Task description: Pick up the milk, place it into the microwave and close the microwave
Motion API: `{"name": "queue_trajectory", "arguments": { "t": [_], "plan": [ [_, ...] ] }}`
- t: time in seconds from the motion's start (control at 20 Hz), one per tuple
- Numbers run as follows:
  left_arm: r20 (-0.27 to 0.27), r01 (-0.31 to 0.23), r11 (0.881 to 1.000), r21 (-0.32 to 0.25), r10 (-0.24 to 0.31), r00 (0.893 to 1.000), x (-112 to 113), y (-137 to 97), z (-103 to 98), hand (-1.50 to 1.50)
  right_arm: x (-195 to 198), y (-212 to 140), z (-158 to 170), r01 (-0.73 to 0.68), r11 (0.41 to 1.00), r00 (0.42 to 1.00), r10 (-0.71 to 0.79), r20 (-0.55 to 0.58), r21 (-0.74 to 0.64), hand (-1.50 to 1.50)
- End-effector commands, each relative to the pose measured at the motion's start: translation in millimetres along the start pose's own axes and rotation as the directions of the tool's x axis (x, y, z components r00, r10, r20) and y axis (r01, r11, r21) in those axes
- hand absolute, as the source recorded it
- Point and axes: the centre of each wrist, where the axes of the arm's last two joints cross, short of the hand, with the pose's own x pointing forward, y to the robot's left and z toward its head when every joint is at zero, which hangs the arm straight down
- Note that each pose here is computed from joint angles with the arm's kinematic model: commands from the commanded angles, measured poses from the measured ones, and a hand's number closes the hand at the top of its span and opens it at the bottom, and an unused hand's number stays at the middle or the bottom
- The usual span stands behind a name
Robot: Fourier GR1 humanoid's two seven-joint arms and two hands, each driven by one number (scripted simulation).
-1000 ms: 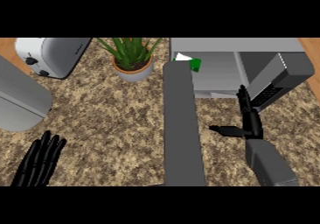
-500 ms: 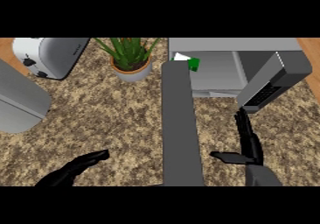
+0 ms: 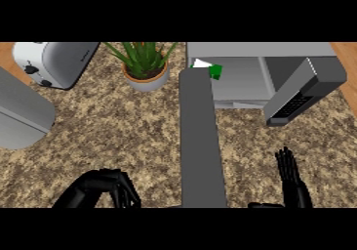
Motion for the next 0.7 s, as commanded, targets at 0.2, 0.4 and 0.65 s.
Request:
{"name": "queue_trajectory", "arguments": {
  "t": [0.2, 0.4, 0.65],
  "plan": [
    [-0.033, 0.04, 0.977, -0.209, -0.048, 0.998, -9.6, -6.3, -43.6, 1.5, 20.4, -24.0, 50.0, 0.007, 1.0, 0.999, -0.007, 0.045, -0.005, -1.5],
    [-0.114, 0.014, 0.938, -0.346, -0.057, 0.992, -26.5, -44.0, -72.5, 1.5, 35.3, -30.8, 54.1, 0.017, 1.0, 0.998, -0.016, 0.063, -0.01, -1.5],
    [-0.082, 0.068, 0.925, -0.373, -0.106, 0.991, -41.0, -63.2, -101.1, 1.5, 57.6, -43.2, 60.5, 0.023, 1.0, 0.997, -0.022, 0.081, -0.014, -1.5]
  ]
}}
